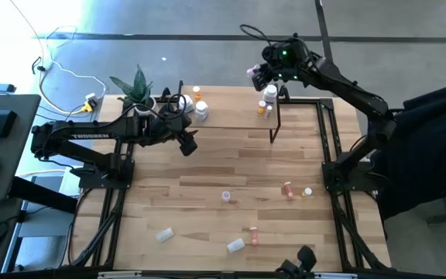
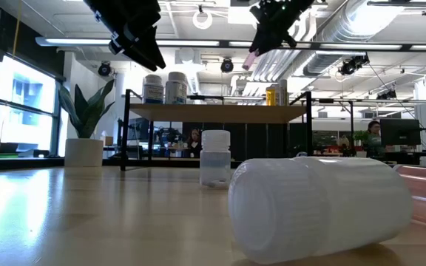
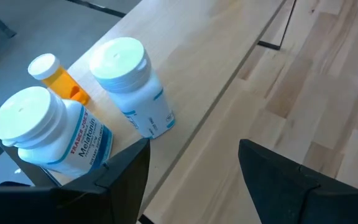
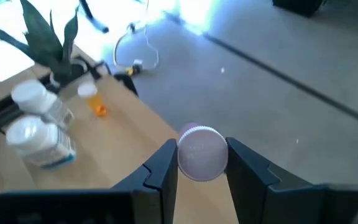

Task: Pick and place medicine bottles onto shelf by color
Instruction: Put the right pink pill bottle on the shelf

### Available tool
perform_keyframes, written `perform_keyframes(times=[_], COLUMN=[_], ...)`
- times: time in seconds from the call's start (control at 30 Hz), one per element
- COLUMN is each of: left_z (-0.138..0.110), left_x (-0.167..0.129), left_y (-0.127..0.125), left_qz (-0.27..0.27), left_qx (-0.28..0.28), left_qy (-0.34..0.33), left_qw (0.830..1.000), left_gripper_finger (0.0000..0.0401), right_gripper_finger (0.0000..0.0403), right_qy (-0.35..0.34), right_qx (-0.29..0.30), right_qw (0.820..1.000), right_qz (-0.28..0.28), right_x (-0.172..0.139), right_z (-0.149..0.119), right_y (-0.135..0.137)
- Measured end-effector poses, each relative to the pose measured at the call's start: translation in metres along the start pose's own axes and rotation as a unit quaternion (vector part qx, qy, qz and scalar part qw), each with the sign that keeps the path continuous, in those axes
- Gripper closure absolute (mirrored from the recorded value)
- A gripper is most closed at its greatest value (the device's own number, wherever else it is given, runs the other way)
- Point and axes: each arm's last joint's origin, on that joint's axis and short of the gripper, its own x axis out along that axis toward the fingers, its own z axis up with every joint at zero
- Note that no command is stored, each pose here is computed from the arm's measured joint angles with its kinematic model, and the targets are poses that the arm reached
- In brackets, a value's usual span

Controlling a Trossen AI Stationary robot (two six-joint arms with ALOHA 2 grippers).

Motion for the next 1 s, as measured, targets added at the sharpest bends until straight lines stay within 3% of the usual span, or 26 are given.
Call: perform_keyframes(times=[0.17,0.43,1.0], left_z=[0.000,0.000,0.000], left_x=[0.000,0.000,0.000], left_y=[0.000,0.000,0.000], left_qz=[0.000,0.000,-0.002], left_qx=[-0.005,-0.013,-0.018], left_qy=[0.000,0.001,0.001], left_qw=[1.000,1.000,1.000], left_gripper_finger=[0.0165,0.0165,0.0165], right_gripper_finger=[0.0304,0.0304,0.0304], right_qy=[0.060,0.150,0.208], right_qx=[-0.002,-0.017,-0.056], right_qw=[0.998,0.988,0.976], right_qz=[0.025,0.019,0.018], right_x=[0.019,0.040,0.064], right_z=[-0.012,-0.032,-0.049], right_y=[0.003,0.006,0.020])
